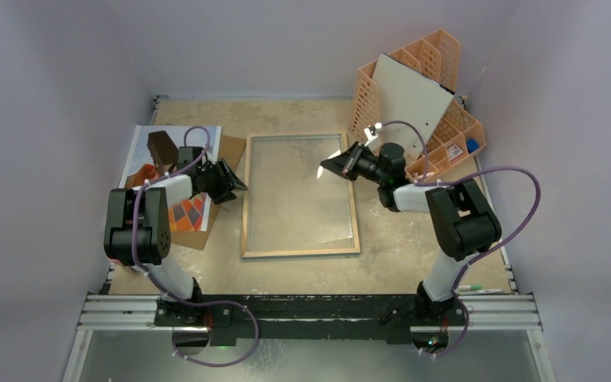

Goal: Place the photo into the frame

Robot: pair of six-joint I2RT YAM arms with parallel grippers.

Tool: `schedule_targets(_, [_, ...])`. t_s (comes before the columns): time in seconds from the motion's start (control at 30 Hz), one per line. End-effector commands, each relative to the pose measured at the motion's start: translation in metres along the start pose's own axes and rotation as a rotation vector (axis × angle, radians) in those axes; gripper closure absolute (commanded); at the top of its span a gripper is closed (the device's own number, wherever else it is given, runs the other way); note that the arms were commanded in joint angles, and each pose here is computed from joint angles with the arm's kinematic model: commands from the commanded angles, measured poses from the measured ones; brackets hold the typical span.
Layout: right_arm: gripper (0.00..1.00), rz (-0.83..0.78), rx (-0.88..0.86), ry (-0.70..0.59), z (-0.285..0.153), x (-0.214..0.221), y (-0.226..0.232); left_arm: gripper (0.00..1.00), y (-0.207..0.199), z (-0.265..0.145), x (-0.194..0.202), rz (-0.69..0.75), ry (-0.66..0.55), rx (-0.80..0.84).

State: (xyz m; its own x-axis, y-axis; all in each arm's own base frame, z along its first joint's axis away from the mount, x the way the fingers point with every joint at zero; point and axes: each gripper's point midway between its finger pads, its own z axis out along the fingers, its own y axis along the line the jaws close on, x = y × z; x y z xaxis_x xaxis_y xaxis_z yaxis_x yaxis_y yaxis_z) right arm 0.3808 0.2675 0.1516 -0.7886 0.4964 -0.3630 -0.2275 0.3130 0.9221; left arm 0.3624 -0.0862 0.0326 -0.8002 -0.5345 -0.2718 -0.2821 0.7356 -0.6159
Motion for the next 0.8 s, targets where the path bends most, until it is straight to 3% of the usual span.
schedule_targets(0.0, [1.00,-0.043,-0.021,-0.015,0.006,-0.007,0.006,0.49,-0.003,0.005,-0.003,0.014,-0.001,0.003])
schedule_targets(0.77, [1.00,-0.017,0.031,-0.028,0.014,-0.009,-0.016,0.50,0.006,0.015,0.012,0.023,0.030,-0.073])
